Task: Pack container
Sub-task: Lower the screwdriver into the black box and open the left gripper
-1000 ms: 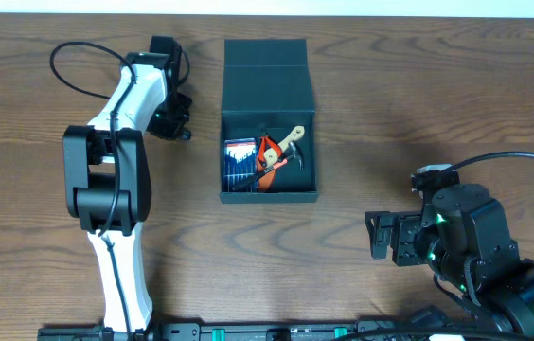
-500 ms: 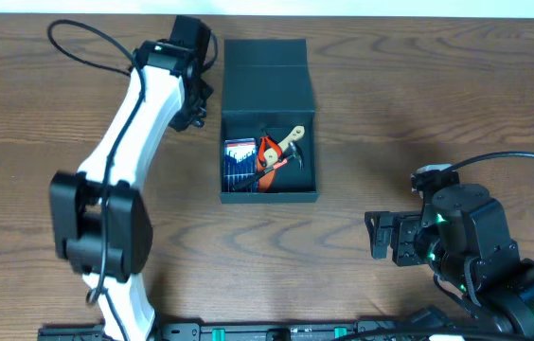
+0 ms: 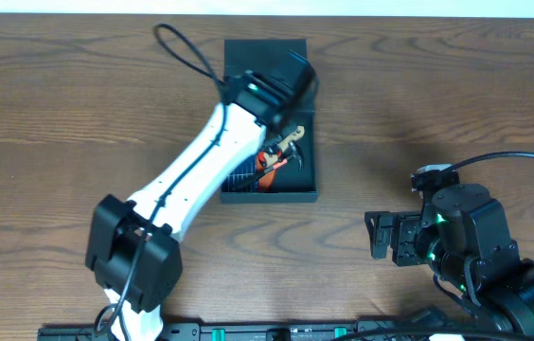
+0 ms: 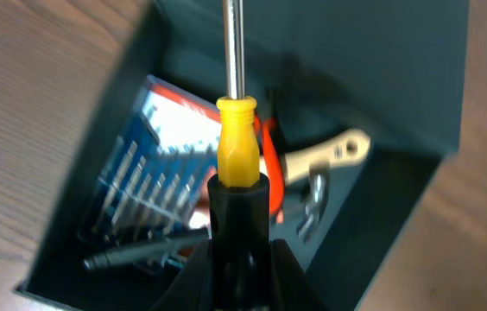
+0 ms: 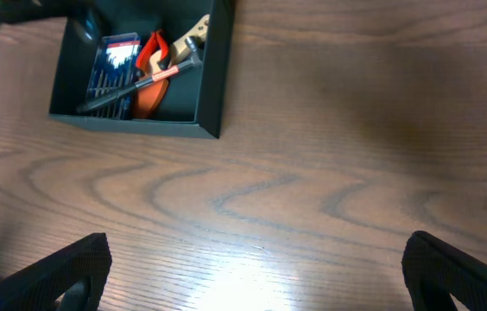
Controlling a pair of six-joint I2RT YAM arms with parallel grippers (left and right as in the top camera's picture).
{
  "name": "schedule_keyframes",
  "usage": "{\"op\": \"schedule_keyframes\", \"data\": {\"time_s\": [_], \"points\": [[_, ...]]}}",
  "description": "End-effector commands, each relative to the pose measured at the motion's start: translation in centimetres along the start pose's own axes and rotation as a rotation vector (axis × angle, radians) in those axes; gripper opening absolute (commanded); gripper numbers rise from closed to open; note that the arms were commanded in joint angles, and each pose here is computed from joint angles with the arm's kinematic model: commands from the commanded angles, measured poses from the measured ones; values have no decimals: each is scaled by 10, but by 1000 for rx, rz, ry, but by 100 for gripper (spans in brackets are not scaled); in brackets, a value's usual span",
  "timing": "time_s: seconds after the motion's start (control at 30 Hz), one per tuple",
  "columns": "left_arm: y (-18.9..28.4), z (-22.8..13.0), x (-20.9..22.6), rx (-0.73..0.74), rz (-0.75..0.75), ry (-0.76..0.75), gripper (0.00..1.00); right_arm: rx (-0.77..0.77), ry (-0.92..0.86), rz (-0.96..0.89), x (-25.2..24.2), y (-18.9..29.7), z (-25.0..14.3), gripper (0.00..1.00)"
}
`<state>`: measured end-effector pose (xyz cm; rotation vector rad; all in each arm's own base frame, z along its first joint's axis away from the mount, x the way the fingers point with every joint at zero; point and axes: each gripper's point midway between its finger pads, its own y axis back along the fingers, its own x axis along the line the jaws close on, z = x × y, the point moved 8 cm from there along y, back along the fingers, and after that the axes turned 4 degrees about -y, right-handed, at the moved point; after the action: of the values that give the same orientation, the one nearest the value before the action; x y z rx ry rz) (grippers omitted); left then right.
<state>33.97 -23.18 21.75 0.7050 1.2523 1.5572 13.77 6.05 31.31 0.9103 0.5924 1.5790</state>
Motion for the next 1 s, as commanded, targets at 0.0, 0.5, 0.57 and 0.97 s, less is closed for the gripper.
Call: {"op": "schedule_keyframes", "data": {"time_s": [0.0, 0.5, 0.57, 0.97], "points": [[-9, -7, 0, 21, 38, -62, 6, -2, 7, -8, -2, 0, 0, 99], [-24, -30, 0, 146, 40, 91, 6, -2, 7, -8, -2, 0, 0, 99], [-23, -31, 2, 157, 54, 143, 6, -2, 7, -8, -2, 0, 0, 99], [-23, -33, 2, 172, 69, 325, 6, -2, 7, -8, -2, 0, 0, 99]]}}
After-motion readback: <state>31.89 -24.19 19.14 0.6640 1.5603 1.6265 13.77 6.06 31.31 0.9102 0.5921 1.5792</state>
